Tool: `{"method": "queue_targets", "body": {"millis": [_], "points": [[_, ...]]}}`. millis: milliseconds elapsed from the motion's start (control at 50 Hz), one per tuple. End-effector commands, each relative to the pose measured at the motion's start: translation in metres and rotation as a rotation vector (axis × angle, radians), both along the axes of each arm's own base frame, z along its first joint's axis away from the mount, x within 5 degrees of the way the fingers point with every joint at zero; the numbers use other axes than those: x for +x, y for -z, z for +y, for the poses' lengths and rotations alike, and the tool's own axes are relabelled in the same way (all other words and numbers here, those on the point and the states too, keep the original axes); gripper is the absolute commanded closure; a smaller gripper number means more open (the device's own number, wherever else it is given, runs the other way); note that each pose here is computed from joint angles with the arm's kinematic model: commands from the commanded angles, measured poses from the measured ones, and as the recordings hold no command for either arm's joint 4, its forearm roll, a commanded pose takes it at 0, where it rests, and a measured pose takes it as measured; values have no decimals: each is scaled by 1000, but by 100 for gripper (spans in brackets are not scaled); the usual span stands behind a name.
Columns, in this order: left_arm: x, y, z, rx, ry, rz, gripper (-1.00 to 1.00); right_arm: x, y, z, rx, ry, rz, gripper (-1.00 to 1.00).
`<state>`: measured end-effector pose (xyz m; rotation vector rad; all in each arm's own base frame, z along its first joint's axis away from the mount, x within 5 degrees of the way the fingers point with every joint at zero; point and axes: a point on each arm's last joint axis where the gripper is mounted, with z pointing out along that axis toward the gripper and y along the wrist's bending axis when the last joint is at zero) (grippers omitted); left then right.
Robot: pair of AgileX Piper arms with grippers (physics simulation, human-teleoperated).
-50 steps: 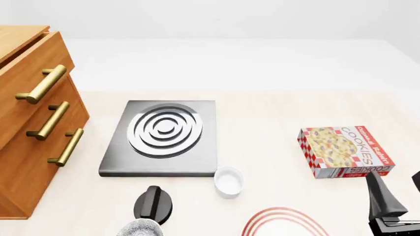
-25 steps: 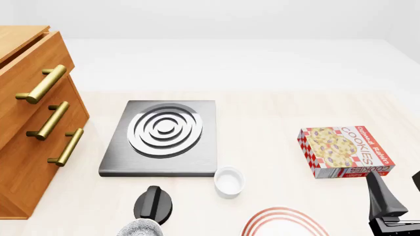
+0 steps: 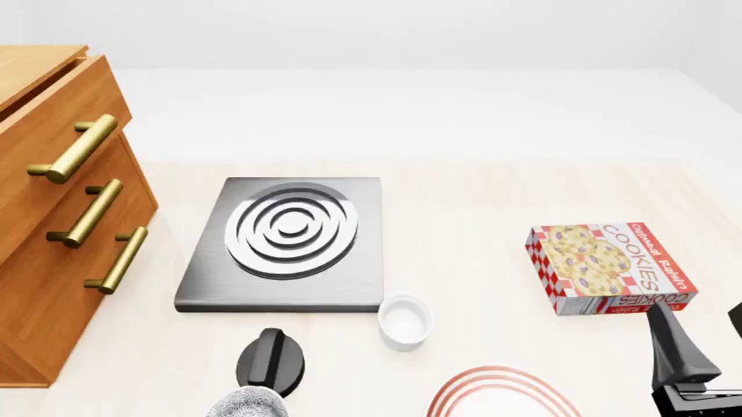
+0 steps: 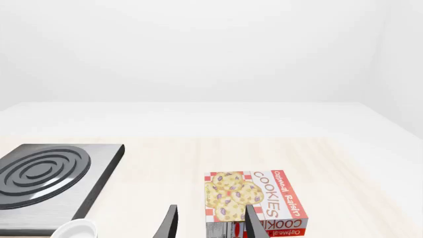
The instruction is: Pick the akita bowl on the wooden cabinet and place it on the plate.
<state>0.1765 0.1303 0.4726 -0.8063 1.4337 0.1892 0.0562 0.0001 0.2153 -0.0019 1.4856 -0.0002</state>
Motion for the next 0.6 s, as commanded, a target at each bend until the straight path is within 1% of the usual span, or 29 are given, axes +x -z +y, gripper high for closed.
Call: {"method": "queue_targets", "body": {"millis": [20, 200, 600], "points": [[10, 7, 8, -20, -4, 18, -100, 0, 1, 0, 0, 0, 0, -100], [17, 11, 17, -36, -15, 23, -100, 0, 0, 0, 0, 0, 0, -100], [32, 18, 28, -66, -16, 37, -100, 0, 0, 0, -1, 0, 0, -100]]}}
